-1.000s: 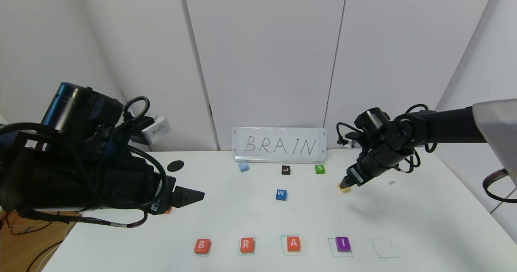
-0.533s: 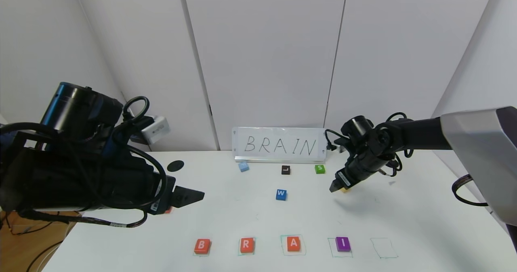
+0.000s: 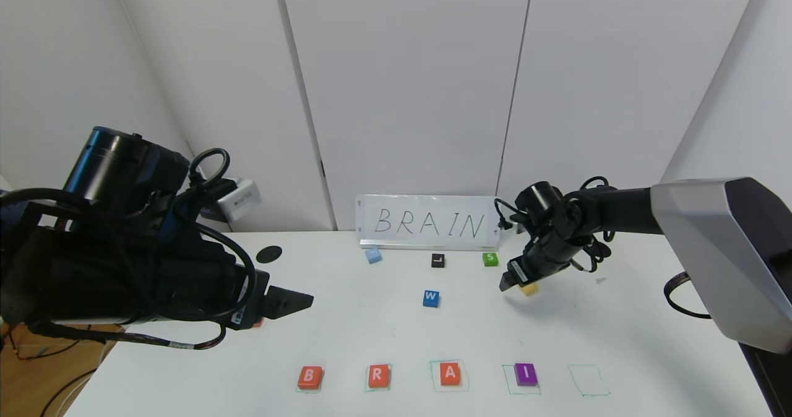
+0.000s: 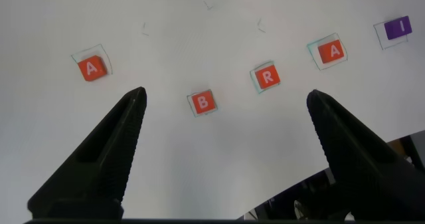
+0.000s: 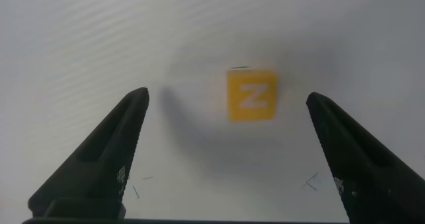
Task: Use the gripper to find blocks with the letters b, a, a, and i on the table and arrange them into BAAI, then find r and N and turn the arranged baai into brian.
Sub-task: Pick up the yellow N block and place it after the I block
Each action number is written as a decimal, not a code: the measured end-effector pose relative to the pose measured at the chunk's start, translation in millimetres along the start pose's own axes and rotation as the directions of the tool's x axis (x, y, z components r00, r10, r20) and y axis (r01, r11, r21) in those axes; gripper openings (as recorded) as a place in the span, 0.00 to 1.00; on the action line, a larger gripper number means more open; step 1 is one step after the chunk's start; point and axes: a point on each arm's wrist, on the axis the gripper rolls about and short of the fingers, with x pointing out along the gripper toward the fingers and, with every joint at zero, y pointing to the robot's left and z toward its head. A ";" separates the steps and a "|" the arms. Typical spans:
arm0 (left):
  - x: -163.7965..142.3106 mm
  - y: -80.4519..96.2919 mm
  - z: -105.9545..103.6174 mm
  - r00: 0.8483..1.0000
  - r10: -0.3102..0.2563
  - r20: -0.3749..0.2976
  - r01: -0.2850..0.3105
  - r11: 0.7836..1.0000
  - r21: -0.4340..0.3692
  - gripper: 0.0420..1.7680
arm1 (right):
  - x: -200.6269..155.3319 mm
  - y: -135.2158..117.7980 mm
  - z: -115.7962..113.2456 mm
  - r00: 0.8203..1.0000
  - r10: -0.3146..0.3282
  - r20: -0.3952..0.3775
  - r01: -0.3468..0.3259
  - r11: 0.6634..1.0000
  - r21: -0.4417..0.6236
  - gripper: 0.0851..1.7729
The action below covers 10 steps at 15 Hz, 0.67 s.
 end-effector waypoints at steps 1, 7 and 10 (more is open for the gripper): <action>0.0 -0.2 -0.2 1.000 -0.001 -0.002 0.001 1.000 0.001 0.97 | 2.1 -0.9 -0.4 1.000 -0.001 -0.003 0.001 1.000 0.010 0.96; 0.6 -0.3 -1.5 1.000 -0.001 -0.003 0.001 1.000 0.010 0.97 | 8.9 -2.8 -2.4 1.000 -0.002 -0.016 0.003 1.000 0.018 0.96; 0.5 -0.4 -1.6 1.000 -0.001 -0.003 0.001 1.000 0.010 0.97 | 9.8 -6.0 -3.2 1.000 -0.004 -0.020 0.005 1.000 0.023 0.96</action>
